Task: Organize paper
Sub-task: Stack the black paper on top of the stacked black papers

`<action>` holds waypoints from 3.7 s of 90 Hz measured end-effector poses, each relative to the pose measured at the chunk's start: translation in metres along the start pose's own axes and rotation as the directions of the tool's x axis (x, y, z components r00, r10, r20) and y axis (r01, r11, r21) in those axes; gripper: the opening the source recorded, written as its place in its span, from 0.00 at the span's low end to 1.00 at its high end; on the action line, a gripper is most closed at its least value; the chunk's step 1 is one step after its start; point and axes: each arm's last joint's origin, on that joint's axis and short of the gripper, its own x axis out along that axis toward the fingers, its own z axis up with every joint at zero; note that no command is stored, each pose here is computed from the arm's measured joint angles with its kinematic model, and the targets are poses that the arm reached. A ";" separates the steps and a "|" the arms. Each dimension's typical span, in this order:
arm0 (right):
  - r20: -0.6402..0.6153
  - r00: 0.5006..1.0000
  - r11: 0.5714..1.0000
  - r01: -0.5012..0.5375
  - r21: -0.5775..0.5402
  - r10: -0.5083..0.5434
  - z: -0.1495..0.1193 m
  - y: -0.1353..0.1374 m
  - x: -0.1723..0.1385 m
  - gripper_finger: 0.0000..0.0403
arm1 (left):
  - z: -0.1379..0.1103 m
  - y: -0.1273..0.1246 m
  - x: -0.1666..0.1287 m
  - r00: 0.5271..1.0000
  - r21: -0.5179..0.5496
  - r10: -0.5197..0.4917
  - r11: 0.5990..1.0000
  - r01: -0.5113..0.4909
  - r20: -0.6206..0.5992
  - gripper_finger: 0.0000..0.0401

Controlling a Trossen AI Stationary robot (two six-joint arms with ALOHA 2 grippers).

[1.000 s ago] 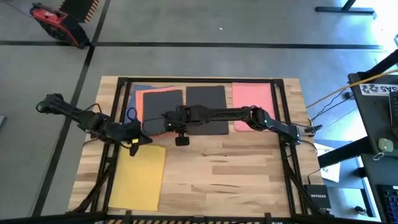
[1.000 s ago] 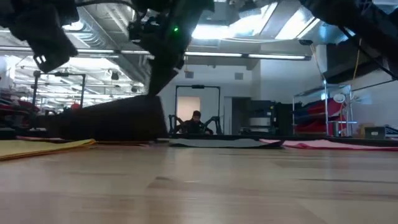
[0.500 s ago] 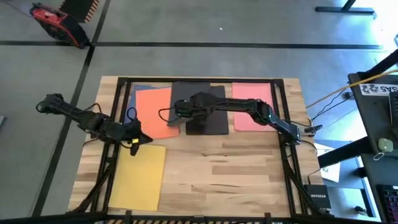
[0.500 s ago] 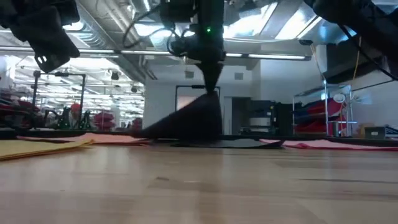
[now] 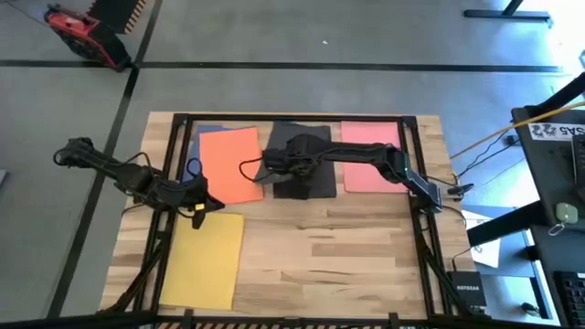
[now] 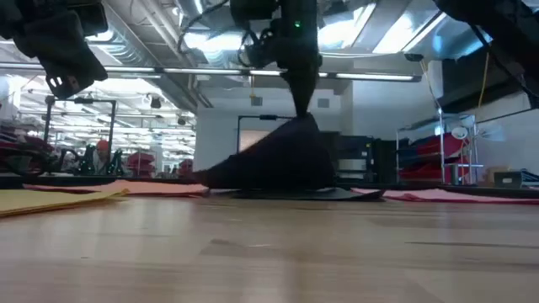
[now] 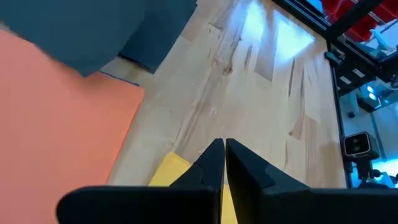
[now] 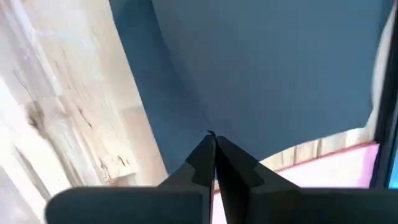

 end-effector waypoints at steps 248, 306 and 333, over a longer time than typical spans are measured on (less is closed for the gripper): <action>0.061 0.986 0.677 -0.153 0.720 0.157 -0.074 0.144 0.088 0.00 | 0.011 -0.003 0.032 0.997 -0.225 0.073 0.972 -0.064 0.034 0.00; 0.009 0.998 0.481 -0.041 0.876 0.068 -0.088 0.128 0.119 0.00 | 0.018 0.007 0.035 0.991 -0.263 0.121 0.959 -0.104 0.052 0.00; -0.004 0.999 0.403 0.025 0.915 -0.053 -0.091 0.119 0.122 0.00 | 0.018 0.007 0.035 0.991 -0.265 0.120 0.959 -0.103 0.051 0.00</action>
